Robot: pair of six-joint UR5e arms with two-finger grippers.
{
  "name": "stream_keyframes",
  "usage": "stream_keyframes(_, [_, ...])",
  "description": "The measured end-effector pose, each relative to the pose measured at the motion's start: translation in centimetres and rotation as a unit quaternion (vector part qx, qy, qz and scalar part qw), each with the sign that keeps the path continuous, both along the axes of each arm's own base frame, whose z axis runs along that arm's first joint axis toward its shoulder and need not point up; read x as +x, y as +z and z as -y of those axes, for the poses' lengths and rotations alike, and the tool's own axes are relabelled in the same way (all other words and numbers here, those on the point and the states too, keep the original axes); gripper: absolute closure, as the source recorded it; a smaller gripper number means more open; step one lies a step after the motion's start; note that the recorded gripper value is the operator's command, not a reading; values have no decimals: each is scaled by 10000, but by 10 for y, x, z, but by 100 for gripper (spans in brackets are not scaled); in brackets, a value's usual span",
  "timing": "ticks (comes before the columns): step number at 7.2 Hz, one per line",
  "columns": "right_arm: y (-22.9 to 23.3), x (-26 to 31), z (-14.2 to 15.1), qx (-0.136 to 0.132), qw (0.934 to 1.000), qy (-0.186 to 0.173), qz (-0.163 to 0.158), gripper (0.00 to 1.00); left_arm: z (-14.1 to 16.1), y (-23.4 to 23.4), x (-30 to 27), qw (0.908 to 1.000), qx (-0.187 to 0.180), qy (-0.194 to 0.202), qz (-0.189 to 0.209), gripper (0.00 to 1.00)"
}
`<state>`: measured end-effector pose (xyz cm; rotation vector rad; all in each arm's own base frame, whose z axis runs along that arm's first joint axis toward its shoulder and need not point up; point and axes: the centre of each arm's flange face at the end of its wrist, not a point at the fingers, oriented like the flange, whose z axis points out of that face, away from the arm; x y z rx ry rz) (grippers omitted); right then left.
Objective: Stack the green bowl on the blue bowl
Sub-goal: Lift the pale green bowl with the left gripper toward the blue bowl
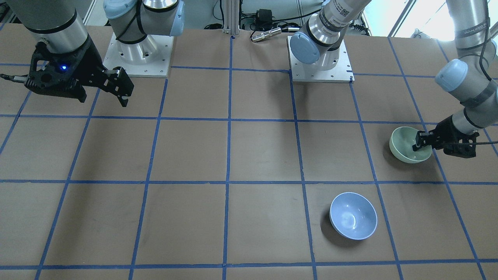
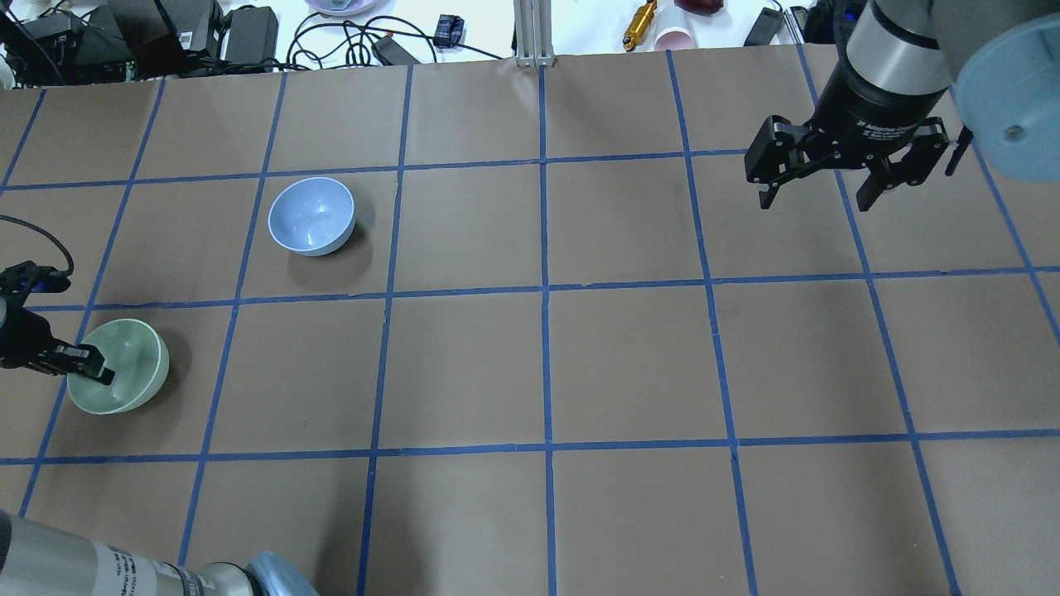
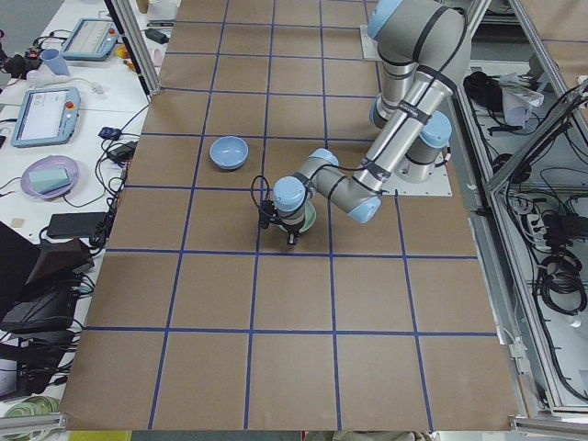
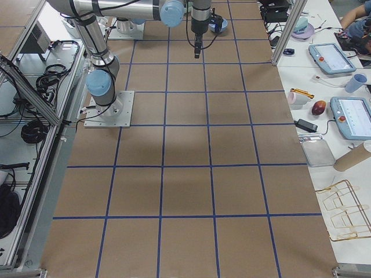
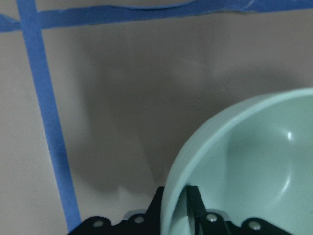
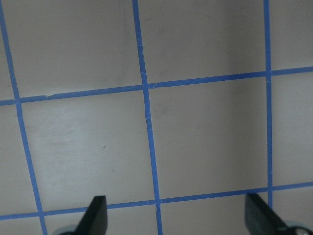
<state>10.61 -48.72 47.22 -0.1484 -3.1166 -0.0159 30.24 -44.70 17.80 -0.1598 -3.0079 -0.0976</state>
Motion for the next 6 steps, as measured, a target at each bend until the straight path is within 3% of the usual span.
stream_keyframes(6, [0,0,0,0,10000,0,0,0,4,20,-1,9998,-138,18,-109,98])
